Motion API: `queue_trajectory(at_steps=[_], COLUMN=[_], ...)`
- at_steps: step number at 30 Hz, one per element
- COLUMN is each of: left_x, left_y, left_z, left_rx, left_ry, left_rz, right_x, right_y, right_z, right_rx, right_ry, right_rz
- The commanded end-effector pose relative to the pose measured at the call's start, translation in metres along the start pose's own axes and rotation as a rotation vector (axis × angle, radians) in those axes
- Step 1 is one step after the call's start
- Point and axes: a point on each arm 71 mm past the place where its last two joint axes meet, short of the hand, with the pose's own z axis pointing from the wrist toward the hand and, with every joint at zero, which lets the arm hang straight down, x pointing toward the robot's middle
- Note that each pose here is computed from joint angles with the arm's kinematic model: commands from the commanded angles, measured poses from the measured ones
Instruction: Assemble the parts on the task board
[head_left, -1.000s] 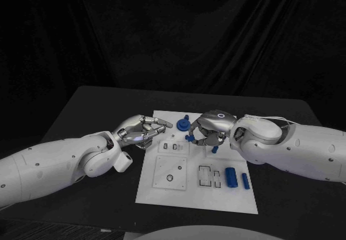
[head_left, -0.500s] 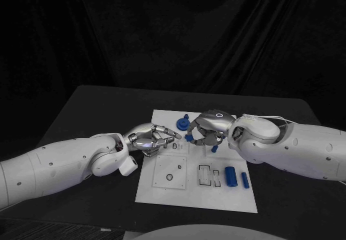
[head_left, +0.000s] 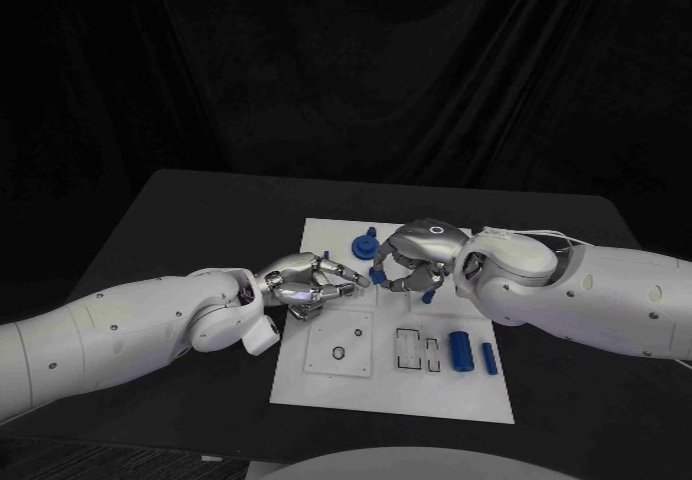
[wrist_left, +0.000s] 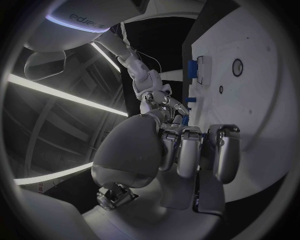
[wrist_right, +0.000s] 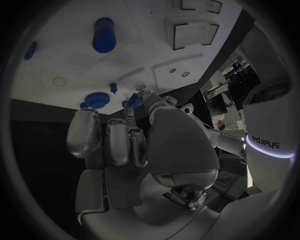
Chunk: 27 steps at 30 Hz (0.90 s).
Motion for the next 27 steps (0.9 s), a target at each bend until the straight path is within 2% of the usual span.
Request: queue_trajectory(at_steps=[1,27], left_x=[0.0029,0.0012], left_y=[0.0009,0.0043], left_z=[0.0016,0.0045], left_rx=[-0.006,-0.019], left_ry=[0.025,0.015], left_rz=[-0.009,-0.006], right_x=[0.0023,0.0065], right_y=[0.0001,0.0045], right_z=[0.0001,0.0018], right_rx=[0.009,-0.014], right_ry=[0.013,0.028], right_rz=[-0.003,0.002])
